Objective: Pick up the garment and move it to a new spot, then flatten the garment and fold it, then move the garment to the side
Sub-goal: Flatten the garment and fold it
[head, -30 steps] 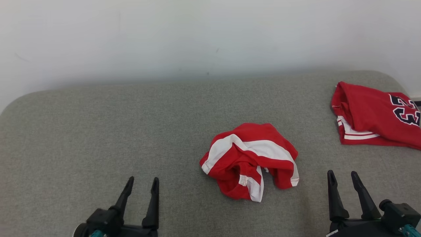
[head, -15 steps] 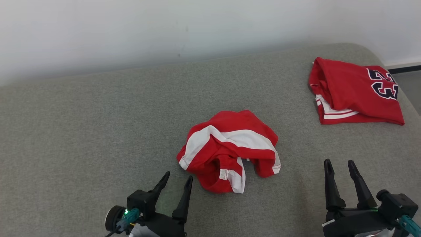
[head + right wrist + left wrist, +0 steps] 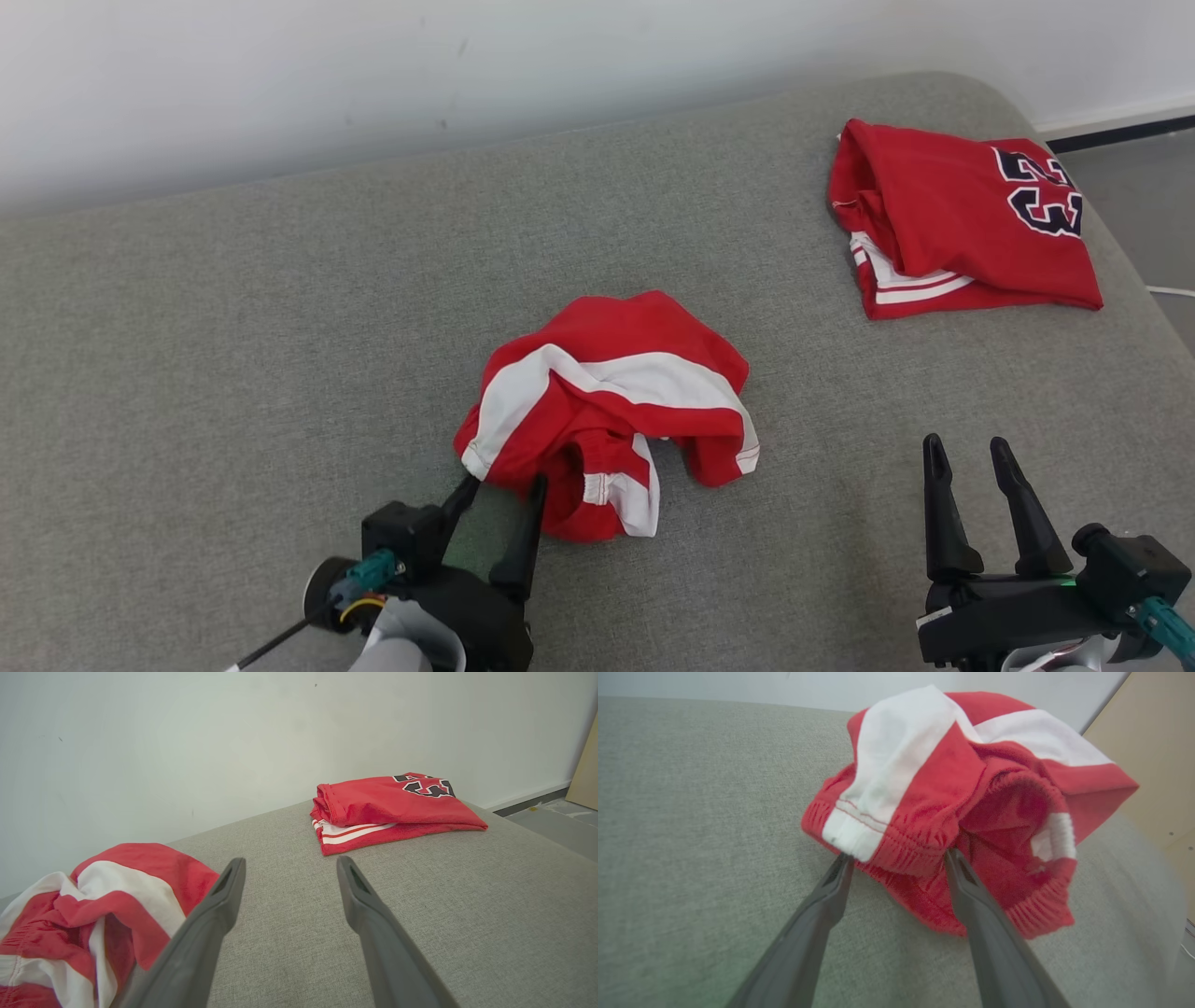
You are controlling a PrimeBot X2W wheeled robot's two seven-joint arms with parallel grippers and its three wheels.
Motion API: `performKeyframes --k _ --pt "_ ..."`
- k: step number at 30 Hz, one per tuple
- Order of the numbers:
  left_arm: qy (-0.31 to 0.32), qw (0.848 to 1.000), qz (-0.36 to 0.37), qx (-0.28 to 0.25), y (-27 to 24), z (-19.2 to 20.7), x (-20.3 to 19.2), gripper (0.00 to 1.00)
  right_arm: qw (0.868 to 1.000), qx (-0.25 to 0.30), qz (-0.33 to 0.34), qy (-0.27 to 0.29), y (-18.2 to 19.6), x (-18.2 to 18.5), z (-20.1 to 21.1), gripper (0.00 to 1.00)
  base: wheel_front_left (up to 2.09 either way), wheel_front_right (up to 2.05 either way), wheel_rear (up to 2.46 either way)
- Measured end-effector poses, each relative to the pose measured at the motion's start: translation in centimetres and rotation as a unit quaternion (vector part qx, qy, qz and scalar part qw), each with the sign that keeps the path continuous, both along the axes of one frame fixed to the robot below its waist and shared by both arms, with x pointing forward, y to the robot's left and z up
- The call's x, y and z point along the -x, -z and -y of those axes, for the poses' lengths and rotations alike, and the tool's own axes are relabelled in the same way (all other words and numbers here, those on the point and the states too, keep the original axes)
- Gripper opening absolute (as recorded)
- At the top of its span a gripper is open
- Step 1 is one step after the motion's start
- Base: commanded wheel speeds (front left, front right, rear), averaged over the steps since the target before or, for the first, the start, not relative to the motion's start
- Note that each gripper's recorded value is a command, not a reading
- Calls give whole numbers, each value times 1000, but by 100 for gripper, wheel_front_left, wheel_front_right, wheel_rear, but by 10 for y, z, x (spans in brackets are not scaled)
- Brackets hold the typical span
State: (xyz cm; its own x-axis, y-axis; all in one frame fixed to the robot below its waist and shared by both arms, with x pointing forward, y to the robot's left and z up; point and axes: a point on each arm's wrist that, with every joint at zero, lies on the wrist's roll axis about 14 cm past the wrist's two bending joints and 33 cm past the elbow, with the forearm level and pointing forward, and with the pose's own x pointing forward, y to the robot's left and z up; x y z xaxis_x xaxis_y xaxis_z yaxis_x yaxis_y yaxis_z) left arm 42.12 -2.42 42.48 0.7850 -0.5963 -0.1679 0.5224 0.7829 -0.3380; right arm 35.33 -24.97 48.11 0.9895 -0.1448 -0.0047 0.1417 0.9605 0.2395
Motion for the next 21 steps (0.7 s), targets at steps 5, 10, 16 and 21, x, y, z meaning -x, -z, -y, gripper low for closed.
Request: performKeyframes --k 5,10,16,21 --pt "1 999 28 21 -21 6 -11 100 1000 2 1 3 0 0 2 100 0 0 0" --pt "-21 997 53 49 -44 -2 -22 0 1000 1 1 0 0 -2 0 100 0 0 0" --pt "-47 993 93 60 -71 -22 -36 0 1000 -3 3 -11 0 -6 -8 100 0 0 0" --pt "-55 979 189 51 -134 -41 -62 0 1000 -3 8 -17 -2 -5 -12 100 0 0 0"
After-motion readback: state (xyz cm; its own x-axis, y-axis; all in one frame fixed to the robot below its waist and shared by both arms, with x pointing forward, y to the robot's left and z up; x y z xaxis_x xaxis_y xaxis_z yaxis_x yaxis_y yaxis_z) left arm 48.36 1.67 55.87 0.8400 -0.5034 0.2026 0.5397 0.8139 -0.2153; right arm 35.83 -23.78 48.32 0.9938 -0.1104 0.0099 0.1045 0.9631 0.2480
